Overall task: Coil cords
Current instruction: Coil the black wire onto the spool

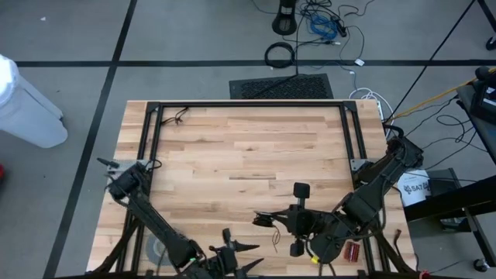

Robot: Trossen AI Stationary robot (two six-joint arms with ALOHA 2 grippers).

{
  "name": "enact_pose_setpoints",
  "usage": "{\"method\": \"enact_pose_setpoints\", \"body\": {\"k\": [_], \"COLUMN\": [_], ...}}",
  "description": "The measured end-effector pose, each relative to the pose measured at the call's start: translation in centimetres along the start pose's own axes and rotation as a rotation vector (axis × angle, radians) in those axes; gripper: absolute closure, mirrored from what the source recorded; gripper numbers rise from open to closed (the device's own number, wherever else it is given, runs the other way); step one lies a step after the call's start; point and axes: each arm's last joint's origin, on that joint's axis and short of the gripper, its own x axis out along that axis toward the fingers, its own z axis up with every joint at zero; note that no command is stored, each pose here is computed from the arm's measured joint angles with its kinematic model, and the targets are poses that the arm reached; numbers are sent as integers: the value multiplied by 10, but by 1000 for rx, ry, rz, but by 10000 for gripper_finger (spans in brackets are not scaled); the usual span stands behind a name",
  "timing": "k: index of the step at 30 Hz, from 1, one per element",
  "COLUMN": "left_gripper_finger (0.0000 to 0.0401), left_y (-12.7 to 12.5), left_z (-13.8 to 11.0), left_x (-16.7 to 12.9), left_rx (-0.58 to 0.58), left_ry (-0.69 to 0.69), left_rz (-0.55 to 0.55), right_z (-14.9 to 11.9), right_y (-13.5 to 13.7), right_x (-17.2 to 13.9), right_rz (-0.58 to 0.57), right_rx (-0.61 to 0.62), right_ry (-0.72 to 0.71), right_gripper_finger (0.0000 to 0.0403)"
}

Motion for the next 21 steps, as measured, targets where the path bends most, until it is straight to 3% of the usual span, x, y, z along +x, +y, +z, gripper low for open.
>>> {"method": "enact_pose_setpoints", "body": {"k": [5, 10, 13, 17, 21], "left_gripper_finger": [224, 224, 224, 224, 224], "left_y": [-9, 0, 11, 25, 26], "left_z": [-20, -32, -28, -21, -6], "left_x": [22, 45, 64, 86, 95], "left_rx": [54, 115, 117, 132, 123], "left_ry": [-167, -344, -388, -435, -499], "left_rz": [-22, -82, -123, -255, -337], "right_z": [3, 6, 8, 12, 17], "right_y": [0, -3, -2, 2, 2], "right_x": [-22, -51, -64, -71, -73], "right_rz": [55, 119, 151, 181, 198], "right_rx": [-9, 0, 9, -20, -13], "right_ry": [-38, -83, -117, -170, -199], "right_gripper_finger": [403, 403, 403, 403, 403]}}
